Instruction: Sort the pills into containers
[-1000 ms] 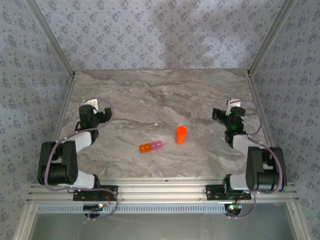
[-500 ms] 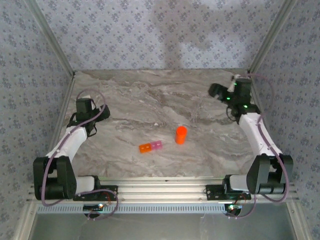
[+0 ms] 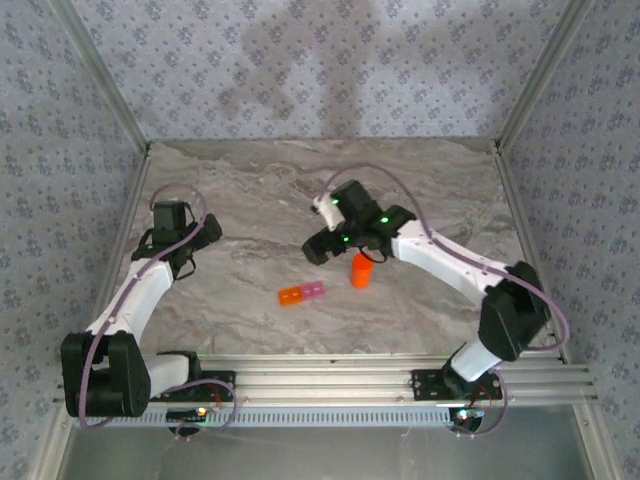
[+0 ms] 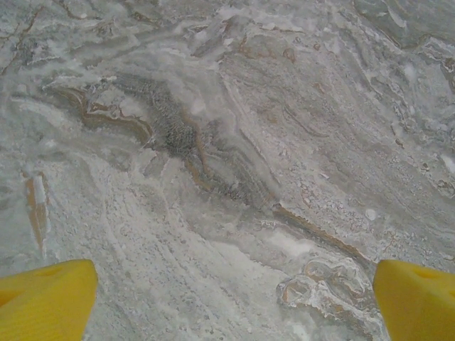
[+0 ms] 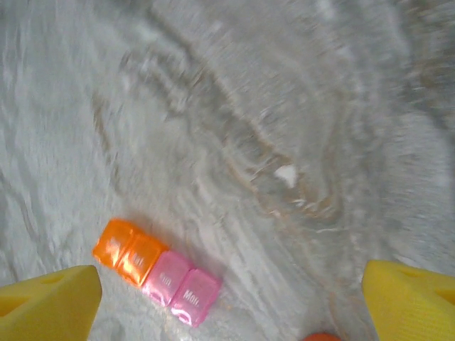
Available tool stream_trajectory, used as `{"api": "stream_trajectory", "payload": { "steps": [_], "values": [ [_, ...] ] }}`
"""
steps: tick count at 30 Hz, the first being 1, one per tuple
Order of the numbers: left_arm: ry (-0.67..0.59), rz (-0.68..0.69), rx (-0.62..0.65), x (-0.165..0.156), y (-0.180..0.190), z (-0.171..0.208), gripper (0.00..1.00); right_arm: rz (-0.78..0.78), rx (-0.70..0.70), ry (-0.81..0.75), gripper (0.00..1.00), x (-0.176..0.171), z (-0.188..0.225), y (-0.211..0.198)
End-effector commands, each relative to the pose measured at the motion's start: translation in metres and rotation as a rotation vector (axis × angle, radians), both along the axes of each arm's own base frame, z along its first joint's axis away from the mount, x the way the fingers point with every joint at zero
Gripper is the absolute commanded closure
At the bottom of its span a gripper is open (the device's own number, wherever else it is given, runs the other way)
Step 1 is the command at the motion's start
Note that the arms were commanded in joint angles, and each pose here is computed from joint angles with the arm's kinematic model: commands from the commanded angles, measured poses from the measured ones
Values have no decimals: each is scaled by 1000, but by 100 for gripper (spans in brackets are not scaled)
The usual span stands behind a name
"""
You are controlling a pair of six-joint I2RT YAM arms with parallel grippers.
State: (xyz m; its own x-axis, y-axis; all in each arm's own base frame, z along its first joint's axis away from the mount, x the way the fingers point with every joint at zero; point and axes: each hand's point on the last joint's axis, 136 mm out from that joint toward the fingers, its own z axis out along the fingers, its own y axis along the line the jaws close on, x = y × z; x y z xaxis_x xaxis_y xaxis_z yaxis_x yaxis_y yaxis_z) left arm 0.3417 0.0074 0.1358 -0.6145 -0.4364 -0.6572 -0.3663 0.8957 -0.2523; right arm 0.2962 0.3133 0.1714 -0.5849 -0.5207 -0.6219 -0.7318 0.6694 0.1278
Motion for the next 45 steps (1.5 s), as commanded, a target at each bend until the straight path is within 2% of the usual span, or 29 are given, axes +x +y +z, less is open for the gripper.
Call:
{"api": "stream_trajectory", "payload": {
  "steps": [1,13,22,30,45],
  "values": [
    [26,56,-12,5,7,3,1,123,-158,21,4,-13,-28,3],
    [54,94,-68,22,10,4,1,344,-357,133,1,-54,-88,29],
    [45,92,-93,26,7,6,1,420,-405,191,0,-68,-108,33],
    [58,88,-97,25,6,4,1,477,-452,183,0,-69,-122,39],
    [68,90,-100,23,6,2,1,434,-456,137,0,-44,-131,60]
  ]
}}
